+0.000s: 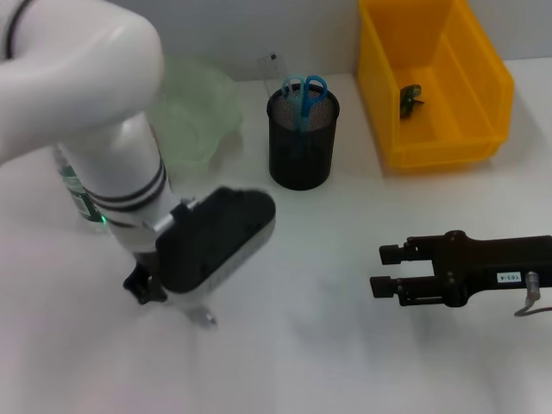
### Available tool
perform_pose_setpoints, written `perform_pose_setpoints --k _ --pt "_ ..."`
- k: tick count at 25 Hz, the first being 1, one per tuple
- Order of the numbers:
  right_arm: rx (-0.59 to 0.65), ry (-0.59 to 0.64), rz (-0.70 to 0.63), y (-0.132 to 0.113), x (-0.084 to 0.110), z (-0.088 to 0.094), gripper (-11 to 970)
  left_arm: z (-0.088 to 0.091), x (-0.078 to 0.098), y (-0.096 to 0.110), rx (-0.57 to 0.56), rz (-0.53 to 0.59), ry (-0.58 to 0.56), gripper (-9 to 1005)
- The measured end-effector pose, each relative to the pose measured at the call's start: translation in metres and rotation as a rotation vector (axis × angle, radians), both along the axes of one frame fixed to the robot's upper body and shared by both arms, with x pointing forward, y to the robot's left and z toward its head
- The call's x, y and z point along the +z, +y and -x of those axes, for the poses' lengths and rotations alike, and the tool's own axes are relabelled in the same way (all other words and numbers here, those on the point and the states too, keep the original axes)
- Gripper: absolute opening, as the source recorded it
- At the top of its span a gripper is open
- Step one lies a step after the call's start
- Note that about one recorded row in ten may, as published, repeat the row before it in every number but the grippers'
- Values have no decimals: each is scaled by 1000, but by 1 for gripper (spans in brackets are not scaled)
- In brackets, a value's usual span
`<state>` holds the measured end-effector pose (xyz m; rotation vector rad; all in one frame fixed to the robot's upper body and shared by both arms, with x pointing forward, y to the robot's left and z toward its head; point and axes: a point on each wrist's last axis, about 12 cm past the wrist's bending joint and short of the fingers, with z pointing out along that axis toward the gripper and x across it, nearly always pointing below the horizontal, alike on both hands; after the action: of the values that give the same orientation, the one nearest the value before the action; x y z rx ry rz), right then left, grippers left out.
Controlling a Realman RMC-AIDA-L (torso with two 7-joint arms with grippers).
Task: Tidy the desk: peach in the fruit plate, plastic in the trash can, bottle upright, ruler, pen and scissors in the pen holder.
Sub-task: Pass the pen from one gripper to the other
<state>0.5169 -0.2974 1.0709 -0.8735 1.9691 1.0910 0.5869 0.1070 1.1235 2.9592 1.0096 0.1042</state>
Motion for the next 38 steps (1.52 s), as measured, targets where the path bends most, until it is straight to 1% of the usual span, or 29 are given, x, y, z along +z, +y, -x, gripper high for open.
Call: perform_pose_setpoints --k 1,5,6,7,9,10,11,12,13,14,15,16,19,22,25,26,27,28,29,30,31,32,33,34,35,37,38 --pt "-1 0 0 0 0 0 670 -2 6 0 33 44 -16 138" --pt "-2 1 1 -1 0 1 670 -2 6 0 33 44 -16 141" --pt "-3 -1 2 -1 0 0 669 -8 35 8 173 209 -7 142" --pt "-2 -4 4 -2 0 0 669 -11 55 12 298 332 54 143" --pt "3 -18 10 -3 0 0 669 -11 55 12 298 332 54 144" --pt "7 -29 13 -3 0 0 669 -15 70 16 408 433 104 145" --pt "12 -42 17 -4 0 0 669 -15 70 16 408 433 104 146" --pt "16 -54 21 -4 0 1 669 -20 92 26 573 614 184 147" --pt "20 -66 24 -5 0 1 669 -21 98 30 625 683 217 148" --pt "24 -76 27 -6 1 1 668 -21 108 37 722 805 289 149" --pt "25 -81 29 -7 1 1 668 -21 108 37 722 805 289 149" --pt "27 -85 32 -8 2 1 668 -21 117 44 808 902 358 150" --pt "29 -94 42 -11 4 0 667 -18 125 51 919 999 449 153" --pt "29 -116 46 -13 6 0 664 -15 129 55 1022 1063 530 155" --pt "29 -153 44 -14 7 1 662 -15 129 55 1022 1063 530 158" --pt "29 -160 43 -15 8 1 662 -14 130 57 1071 1086 574 159" --pt "27 -170 43 -16 9 1 662 -14 134 62 1221 1113 693 159" --pt "27 -179 44 -16 10 1 661 -14 135 65 1282 1104 738 160" --pt "26 -191 45 -16 11 0 661 -14 135 65 1282 1104 738 161" --pt "26 -210 48 -16 13 0 661 -14 135 66 1308 1097 757 162" --pt "25 -238 51 -16 14 -1 661 -13 137 68 1382 1058 818 163" --pt "22 -271 55 -16 15 -2 662 -13 137 69 1418 1040 845 164" --pt "20 -312 63 -16 16 -2 662 -13 138 69 1449 1026 867 164" --pt "18 -363 74 -16 17 -3 662 -13 138 69 1449 1026 867 165" --pt "21 -424 89 -15 18 -3 663 -14 139 70 1513 1004 898 166" --pt "27 -528 115 -15 20 -5 663 -16 140 72 1562 989 921 168" --pt "26 -589 126 -15 20 -6 663 -19 141 73 1606 978 945 169"
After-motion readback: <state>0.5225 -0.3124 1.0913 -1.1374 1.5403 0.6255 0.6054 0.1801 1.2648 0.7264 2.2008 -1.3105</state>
